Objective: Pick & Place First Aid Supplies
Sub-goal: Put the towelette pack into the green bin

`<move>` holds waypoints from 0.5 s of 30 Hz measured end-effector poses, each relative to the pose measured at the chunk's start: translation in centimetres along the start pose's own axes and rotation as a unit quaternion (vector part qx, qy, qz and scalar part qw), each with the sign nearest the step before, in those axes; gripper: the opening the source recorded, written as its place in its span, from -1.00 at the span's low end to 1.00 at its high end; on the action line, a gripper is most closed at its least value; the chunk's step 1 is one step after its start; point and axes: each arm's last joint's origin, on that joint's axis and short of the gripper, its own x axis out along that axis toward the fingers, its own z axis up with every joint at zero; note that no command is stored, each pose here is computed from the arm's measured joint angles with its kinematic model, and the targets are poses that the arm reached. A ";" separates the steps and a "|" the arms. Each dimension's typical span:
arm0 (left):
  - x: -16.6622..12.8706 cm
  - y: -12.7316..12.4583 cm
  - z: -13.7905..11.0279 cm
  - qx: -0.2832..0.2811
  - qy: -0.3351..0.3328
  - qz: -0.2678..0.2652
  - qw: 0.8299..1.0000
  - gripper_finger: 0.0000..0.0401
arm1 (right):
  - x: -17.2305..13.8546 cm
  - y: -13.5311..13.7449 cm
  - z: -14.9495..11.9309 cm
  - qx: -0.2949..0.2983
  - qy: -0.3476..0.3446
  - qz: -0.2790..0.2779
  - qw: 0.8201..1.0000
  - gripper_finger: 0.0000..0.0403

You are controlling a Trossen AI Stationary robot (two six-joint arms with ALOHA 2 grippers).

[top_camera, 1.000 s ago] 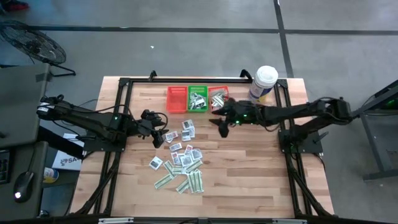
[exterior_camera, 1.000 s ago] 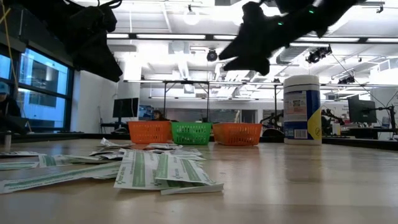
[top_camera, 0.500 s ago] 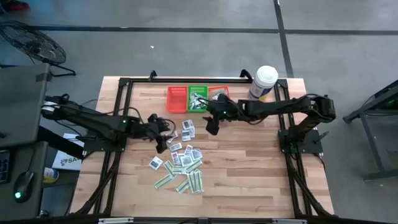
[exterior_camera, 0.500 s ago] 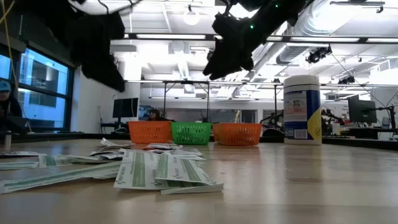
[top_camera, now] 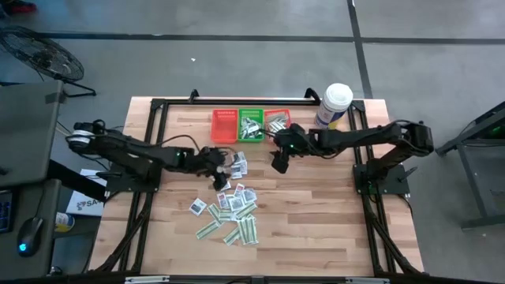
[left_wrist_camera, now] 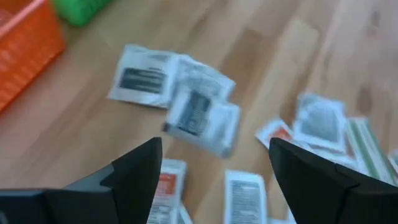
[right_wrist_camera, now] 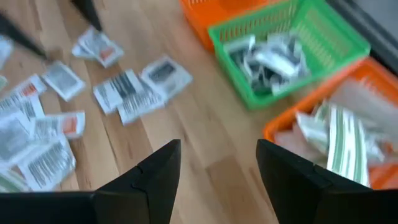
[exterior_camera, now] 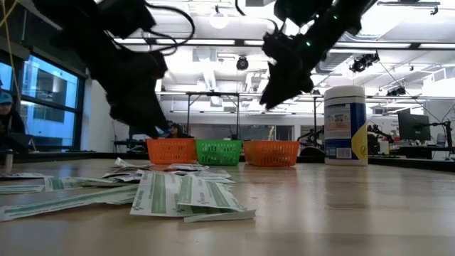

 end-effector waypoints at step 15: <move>2.9 0.9 3.7 0.048 0.081 -0.009 0.995 0.34 | -2.6 -2.2 -6.2 0.066 -0.008 0.011 0.998 0.02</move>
